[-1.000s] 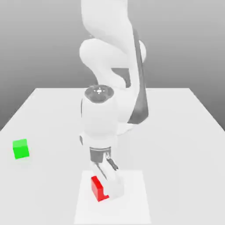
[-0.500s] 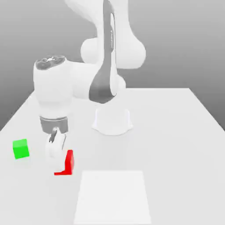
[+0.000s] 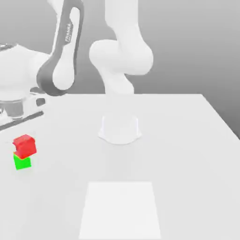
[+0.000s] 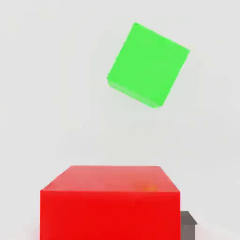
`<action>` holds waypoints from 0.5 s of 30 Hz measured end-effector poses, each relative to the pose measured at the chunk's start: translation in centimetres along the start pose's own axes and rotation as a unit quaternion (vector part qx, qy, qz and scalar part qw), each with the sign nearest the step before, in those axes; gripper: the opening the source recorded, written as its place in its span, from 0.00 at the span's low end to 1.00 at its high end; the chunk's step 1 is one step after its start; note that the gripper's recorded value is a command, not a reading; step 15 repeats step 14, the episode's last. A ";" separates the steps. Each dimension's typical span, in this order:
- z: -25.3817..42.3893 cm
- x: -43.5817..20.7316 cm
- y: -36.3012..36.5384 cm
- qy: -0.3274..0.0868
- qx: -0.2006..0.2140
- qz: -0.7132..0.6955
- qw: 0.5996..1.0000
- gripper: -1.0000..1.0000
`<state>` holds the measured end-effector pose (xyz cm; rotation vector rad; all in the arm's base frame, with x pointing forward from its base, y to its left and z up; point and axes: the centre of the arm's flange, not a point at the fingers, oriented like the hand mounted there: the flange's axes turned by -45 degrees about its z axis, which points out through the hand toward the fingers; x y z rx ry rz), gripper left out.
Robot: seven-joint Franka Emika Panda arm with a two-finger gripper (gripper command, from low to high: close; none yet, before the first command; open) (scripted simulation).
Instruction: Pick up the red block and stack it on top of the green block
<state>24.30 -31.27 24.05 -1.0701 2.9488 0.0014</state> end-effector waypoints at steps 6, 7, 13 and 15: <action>0.2 5.8 0.7 0.002 0.001 0.122 0.992 0.00; 1.0 5.8 0.6 0.001 0.001 0.125 0.992 0.00; 5.7 6.0 0.7 0.002 0.001 0.128 0.992 1.00; 5.7 6.0 0.7 0.002 0.001 0.128 0.992 1.00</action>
